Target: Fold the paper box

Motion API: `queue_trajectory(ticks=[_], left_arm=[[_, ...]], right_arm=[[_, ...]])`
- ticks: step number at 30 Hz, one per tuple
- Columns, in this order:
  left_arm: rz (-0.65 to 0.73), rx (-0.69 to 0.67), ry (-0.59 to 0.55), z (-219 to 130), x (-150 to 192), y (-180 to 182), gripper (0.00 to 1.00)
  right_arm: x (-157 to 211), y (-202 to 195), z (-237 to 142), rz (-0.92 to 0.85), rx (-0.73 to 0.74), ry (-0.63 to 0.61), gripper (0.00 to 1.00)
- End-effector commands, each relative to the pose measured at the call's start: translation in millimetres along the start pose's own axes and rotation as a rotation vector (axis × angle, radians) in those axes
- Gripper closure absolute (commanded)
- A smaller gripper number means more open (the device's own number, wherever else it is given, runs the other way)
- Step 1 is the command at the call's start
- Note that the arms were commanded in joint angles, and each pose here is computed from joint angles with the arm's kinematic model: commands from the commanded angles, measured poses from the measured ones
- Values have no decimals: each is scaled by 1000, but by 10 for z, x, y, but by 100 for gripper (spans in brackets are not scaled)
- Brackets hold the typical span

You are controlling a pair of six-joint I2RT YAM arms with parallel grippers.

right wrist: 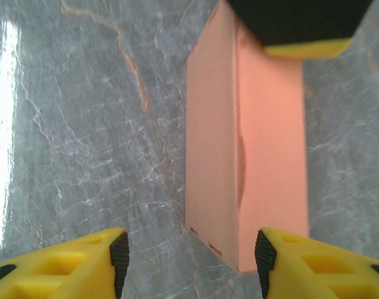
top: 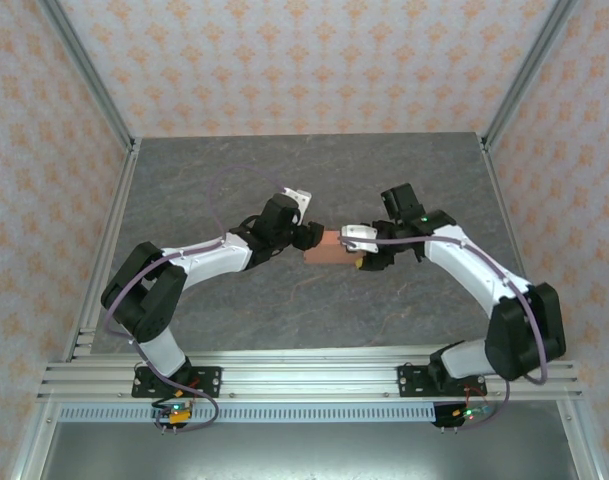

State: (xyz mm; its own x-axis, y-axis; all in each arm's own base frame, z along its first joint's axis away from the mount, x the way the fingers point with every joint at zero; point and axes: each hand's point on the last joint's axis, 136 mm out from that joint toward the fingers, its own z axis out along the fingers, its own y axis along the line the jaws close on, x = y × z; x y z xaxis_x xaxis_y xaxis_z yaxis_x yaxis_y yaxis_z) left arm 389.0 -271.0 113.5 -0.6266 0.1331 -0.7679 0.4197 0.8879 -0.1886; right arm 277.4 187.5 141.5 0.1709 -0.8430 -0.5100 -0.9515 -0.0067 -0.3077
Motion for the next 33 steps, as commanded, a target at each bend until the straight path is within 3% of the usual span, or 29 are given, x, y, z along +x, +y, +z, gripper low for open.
queue_trajectory(ticks=[1,4,9,13,20,28,33], left_arm=[[15,-66,170,26,489,149,36],[13,-68,171,18,494,150,36],[20,-27,167,-14,442,86,34],[14,65,163,-59,322,-46,32],[-2,81,159,-91,231,-6,32],[11,66,111,-291,83,100,30],[5,189,41,-423,55,-88,27]], right_arm=[[-153,2,-31,-10,1,-74,42],[-116,2,121,7,-39,-74,41],[357,94,427,87,-123,90,42],[92,-30,275,78,-78,-10,41],[-391,-227,17,23,-6,-204,37],[-157,57,420,71,-177,-163,41],[-84,83,463,88,-190,-124,40]])
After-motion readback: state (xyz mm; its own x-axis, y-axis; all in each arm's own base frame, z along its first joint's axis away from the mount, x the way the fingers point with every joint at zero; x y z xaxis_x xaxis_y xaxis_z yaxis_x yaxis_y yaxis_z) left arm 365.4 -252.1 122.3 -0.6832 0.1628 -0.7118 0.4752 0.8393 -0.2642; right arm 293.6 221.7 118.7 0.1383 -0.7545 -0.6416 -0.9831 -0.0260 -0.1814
